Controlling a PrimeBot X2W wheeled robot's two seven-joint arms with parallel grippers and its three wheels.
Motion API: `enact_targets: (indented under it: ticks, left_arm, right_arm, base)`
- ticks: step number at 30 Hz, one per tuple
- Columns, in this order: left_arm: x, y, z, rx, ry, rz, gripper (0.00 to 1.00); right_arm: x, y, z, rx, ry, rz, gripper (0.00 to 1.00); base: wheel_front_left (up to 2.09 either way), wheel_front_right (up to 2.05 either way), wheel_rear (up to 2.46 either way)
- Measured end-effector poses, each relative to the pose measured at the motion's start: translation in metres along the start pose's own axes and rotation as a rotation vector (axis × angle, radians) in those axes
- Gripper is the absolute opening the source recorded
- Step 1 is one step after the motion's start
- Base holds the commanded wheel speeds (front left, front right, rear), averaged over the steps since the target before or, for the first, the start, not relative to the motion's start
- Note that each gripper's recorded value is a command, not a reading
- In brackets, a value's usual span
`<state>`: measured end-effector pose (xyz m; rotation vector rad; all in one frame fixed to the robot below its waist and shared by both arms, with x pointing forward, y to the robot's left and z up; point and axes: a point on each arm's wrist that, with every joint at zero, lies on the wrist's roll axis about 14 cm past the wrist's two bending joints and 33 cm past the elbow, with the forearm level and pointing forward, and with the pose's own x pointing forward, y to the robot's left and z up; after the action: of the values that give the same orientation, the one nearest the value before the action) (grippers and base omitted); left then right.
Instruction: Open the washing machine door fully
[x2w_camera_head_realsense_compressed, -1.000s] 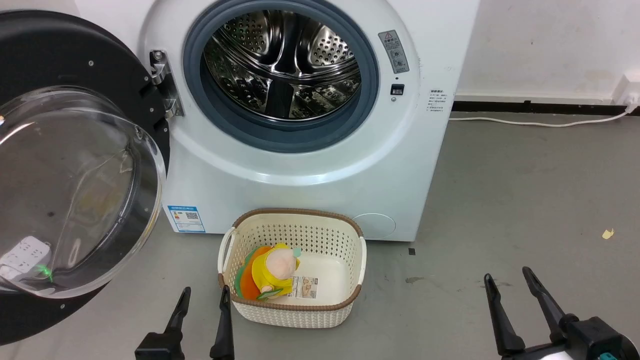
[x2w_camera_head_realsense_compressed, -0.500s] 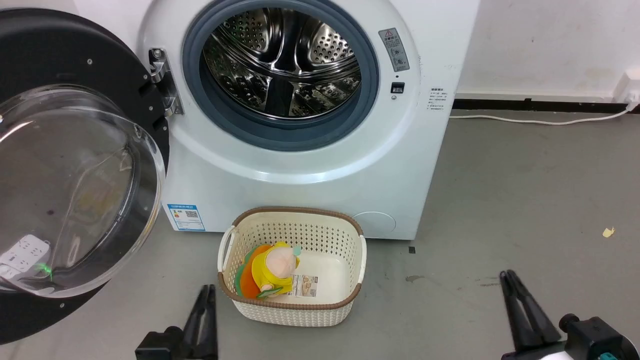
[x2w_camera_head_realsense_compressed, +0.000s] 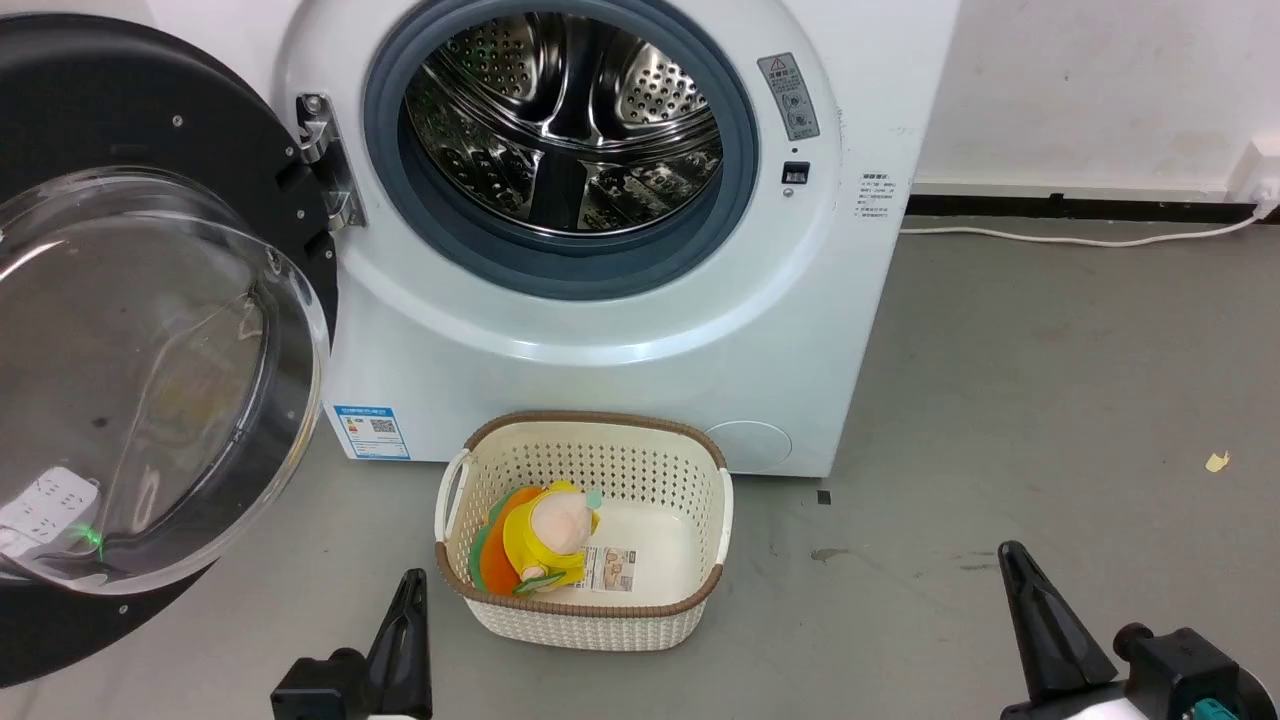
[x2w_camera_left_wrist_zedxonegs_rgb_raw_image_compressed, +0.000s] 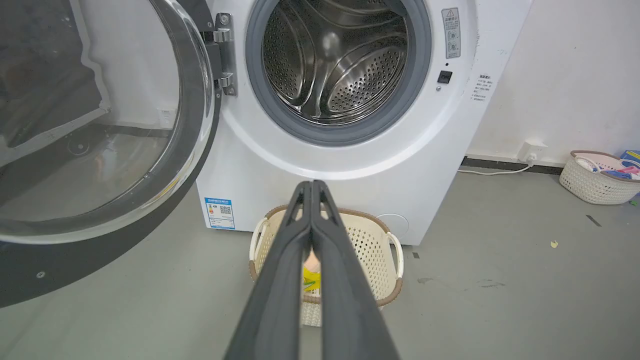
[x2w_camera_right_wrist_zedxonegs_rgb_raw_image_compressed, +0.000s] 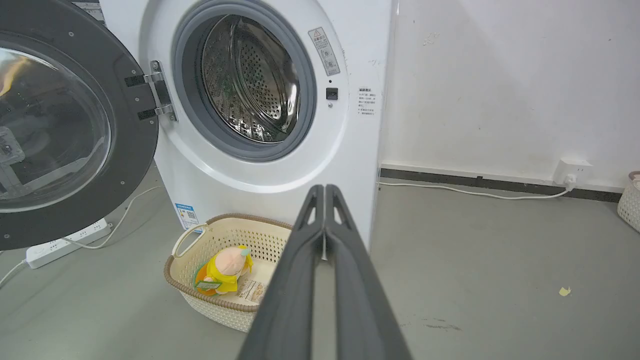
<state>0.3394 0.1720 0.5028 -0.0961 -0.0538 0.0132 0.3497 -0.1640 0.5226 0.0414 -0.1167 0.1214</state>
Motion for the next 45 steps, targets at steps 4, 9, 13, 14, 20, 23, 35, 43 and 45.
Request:
enact_targets:
  ticks: [4, 9, 13, 14, 20, 23, 35, 43, 45]
  left_arm:
    - [0.001, 0.0, 0.001, 0.001, 0.002, 0.0, 0.0]
    - [0.002, 0.0, 0.002, 0.009, 0.004, -0.001, 0.0]
    - [0.003, 0.001, 0.002, 0.017, 0.01, -0.001, 0.0]
    - [0.003, 0.001, 0.002, 0.017, 0.009, -0.001, 0.0]
    - [0.005, 0.001, 0.002, 0.026, 0.016, -0.003, 0.0]
    - [0.005, 0.002, 0.002, 0.032, 0.018, -0.003, 0.0]
    - [0.009, 0.002, 0.004, 0.044, 0.027, -0.005, 0.0]
    - [0.012, 0.001, 0.006, 0.05, 0.028, -0.012, 0.0]
    - [0.012, 0.0, 0.006, 0.054, 0.029, -0.012, 0.0]
  right_arm:
    - [0.0, 0.0, -0.001, -0.002, 0.007, 0.0, 0.0]
    - [0.001, 0.0, -0.002, -0.007, 0.016, 0.001, 0.0]
    - [0.002, 0.0, -0.002, -0.008, 0.021, 0.002, 0.0]
    - [0.002, 0.0, -0.001, -0.008, 0.02, 0.001, 0.0]
    - [0.004, 0.0, -0.001, -0.012, 0.027, 0.003, 0.0]
    - [0.004, 0.0, -0.002, -0.016, 0.034, 0.004, 0.0]
    - [0.004, 0.0, -0.004, -0.021, 0.054, 0.004, 0.0]
    - [0.005, 0.0, -0.006, -0.028, 0.068, 0.005, 0.0]
    - [0.005, 0.0, -0.006, -0.03, 0.069, 0.005, 0.0]
  base:
    - [0.0, 0.0, 0.0]
    - [0.0, 0.0, 0.0]
    - [0.0, 0.0, 0.0]
    - [0.0, 0.0, 0.0]
    - [0.0, 0.0, 0.0]
    - [0.0, 0.0, 0.0]
    - [0.0, 0.0, 0.0]
    - [0.0, 0.0, 0.0]
    - [0.0, 0.0, 0.0]
